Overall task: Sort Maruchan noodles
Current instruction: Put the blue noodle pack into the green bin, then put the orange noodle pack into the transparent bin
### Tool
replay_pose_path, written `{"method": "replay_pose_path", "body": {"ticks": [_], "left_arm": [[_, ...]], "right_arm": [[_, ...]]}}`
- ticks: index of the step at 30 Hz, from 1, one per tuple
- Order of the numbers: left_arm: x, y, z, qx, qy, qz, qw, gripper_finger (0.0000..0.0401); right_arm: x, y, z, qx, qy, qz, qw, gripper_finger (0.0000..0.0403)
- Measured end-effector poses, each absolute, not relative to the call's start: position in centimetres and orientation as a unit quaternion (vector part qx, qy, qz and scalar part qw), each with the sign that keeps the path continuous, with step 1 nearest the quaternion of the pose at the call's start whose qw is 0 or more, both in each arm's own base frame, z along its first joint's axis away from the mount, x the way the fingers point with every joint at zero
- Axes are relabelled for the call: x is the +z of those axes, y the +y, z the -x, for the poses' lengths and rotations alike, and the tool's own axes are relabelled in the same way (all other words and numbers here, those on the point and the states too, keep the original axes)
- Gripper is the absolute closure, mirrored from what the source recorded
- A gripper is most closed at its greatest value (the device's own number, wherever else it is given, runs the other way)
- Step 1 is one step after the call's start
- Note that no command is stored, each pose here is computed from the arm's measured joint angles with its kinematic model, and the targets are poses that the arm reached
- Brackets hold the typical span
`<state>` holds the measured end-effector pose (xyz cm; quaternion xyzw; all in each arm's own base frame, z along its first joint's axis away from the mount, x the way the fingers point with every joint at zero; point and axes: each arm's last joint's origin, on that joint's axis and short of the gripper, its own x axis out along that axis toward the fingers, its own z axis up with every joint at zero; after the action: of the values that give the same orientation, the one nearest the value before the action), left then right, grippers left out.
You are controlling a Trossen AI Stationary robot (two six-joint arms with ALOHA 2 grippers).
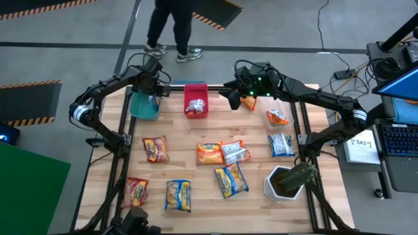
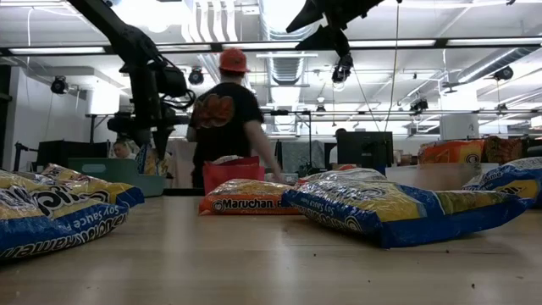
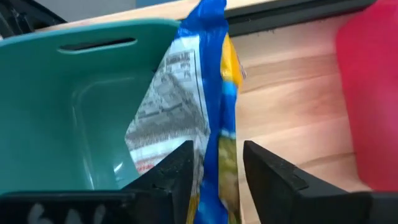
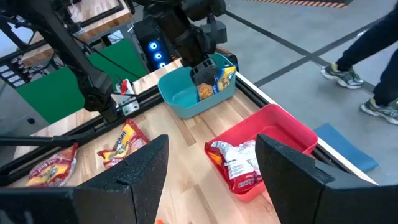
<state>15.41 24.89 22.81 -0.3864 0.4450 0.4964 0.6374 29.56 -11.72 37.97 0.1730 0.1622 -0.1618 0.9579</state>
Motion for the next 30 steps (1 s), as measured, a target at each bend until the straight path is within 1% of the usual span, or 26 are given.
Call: {"method": "replay_pose_path", "body": {"ticks": [6, 10, 12, 16, 22, 26, 30], "left_arm": [[24.8, 24.0, -14.8, 0.5, 0.427, 0.378, 0.652, 0.0259], [27.0, 23.3, -14.5, 0.499, 0.408, 0.371, 0.668, 0.0257], [28.3, 22.8, -14.6, 0.483, 0.393, 0.366, 0.691, 0.0257], [30.9, 21.4, -15.5, 0.45, 0.361, 0.347, 0.74, 0.0257], [33.5, 18.3, -18.4, 0.39, 0.313, 0.29, 0.816, 0.0267], [34.0, 15.7, -21.0, 0.324, 0.303, 0.236, 0.865, 0.0275], [34.0, 12.9, -23.2, 0.253, 0.319, 0.18, 0.895, 0.0281]], "right_arm": [[38.1, -11.7, -29.4, -0.165, 0.156, -0.195, 0.954, 0.0174], [38.1, -11.6, -29.3, -0.17, 0.155, -0.23, 0.946, 0.0174], [38.0, -11.6, -29.3, -0.167, 0.159, -0.251, 0.94, 0.0174], [37.9, -11.3, -29.4, -0.136, 0.162, -0.308, 0.928, 0.0174], [37.7, -11.1, -29.6, -0.113, 0.164, -0.372, 0.906, 0.018], [37.7, -10.9, -29.7, -0.107, 0.165, -0.403, 0.894, 0.0188], [37.7, -10.0, -30.0, -0.096, 0.169, -0.426, 0.884, 0.0196]]}}
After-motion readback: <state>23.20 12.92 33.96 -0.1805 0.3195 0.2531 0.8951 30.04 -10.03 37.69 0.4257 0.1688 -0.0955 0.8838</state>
